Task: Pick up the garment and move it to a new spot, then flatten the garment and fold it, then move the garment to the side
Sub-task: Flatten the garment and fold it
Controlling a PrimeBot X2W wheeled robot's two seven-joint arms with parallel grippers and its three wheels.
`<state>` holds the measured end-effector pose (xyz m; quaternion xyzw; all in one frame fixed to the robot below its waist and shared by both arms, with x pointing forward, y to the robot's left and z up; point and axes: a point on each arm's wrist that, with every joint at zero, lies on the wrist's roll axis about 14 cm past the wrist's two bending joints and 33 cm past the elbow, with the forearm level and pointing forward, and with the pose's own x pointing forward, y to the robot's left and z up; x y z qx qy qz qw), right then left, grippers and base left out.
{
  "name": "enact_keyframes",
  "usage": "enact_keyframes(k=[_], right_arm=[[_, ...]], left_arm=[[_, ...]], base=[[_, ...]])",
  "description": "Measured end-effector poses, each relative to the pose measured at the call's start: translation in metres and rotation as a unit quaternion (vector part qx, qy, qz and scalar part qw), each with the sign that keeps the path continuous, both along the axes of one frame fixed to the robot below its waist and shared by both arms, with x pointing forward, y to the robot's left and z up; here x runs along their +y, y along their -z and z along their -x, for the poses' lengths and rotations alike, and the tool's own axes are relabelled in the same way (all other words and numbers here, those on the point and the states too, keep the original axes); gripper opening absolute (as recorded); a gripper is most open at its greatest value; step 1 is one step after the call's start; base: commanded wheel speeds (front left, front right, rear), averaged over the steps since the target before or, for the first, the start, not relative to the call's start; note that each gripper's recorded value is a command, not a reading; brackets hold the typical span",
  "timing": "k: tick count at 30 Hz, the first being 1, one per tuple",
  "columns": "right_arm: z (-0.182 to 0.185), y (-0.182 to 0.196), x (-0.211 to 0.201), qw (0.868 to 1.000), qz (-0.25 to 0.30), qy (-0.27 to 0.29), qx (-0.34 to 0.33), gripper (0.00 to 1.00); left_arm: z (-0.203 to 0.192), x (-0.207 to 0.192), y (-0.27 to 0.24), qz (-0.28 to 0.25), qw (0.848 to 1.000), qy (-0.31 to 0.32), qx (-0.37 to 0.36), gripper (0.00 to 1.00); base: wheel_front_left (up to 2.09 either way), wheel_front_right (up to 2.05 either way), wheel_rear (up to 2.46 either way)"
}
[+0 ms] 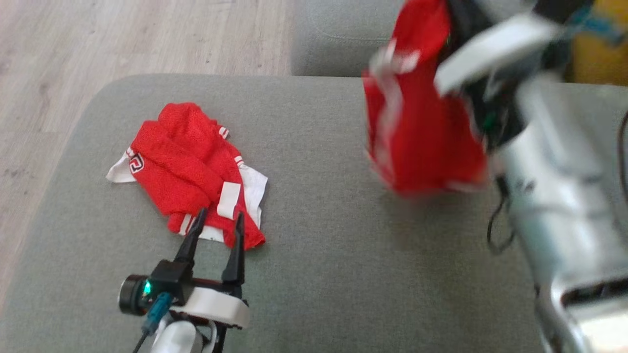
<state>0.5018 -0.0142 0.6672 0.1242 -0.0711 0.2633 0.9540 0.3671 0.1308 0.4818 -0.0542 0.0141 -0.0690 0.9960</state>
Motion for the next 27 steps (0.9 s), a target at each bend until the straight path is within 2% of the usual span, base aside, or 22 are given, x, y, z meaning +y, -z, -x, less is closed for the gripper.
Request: enact_keyframes(k=[4,6,8,10,13,15,17,19,21,25,26,27], right_arm=[[-0.008,-0.085,-0.022,0.993,-0.08,0.019,-0.08,0.0],[-0.01,-0.098,-0.043,0.989,-0.1,0.045,-0.094,0.0],[-0.015,-0.088,-0.068,0.987,-0.113,0.077,-0.08,0.0],[-0.018,-0.057,-0.095,0.987,-0.106,0.113,-0.049,0.0],[-0.012,0.028,-0.139,0.98,-0.09,0.173,0.04,0.0],[0.004,0.101,-0.169,0.967,-0.075,0.213,0.122,0.0],[0.03,0.167,-0.195,0.948,-0.049,0.246,0.198,0.0],[0.054,0.212,-0.212,0.929,-0.033,0.27,0.251,0.0],[0.068,0.234,-0.224,0.918,-0.018,0.286,0.276,0.0],[0.072,0.237,-0.241,0.91,-0.009,0.31,0.277,0.01],[0.073,0.238,-0.247,0.907,-0.009,0.319,0.276,0.94],[0.074,0.238,-0.251,0.905,-0.006,0.325,0.276,1.0]], left_arm=[[0.0,-0.001,0.001,0.002,1.0,0.001,0.002,1.0],[-0.003,-0.004,-0.002,-0.001,1.0,0.005,-0.004,1.0],[-0.007,-0.008,-0.004,0.001,1.0,0.01,-0.008,1.0],[-0.01,-0.015,-0.005,0.0,1.0,0.022,-0.009,1.0],[-0.015,-0.028,-0.002,-0.003,0.999,0.043,-0.007,1.0],[-0.018,-0.036,0.003,-0.007,0.998,0.057,-0.002,1.0],[-0.022,-0.042,0.007,-0.009,0.998,0.069,0.004,1.0],[-0.028,-0.048,0.009,-0.01,0.997,0.079,0.006,1.0],[-0.035,-0.053,0.008,-0.009,0.996,0.085,0.003,1.0],[-0.043,-0.061,0.009,-0.011,0.995,0.098,0.002,1.0],[-0.043,-0.062,0.011,-0.011,0.995,0.102,0.005,1.0],[-0.043,-0.062,0.012,-0.011,0.995,0.102,0.007,1.0]], base=[[0.0,0.0,0.0],[0.0,0.0,0.0],[0.0,0.0,0.0],[0.0,0.0,0.0],[0.0,0.0,0.0],[0.0,0.0,0.0],[0.0,0.0,0.0],[0.0,0.0,0.0],[0.0,0.0,0.0],[0.0,0.0,0.0],[0.0,0.0,0.0],[0.0,0.0,0.0]])
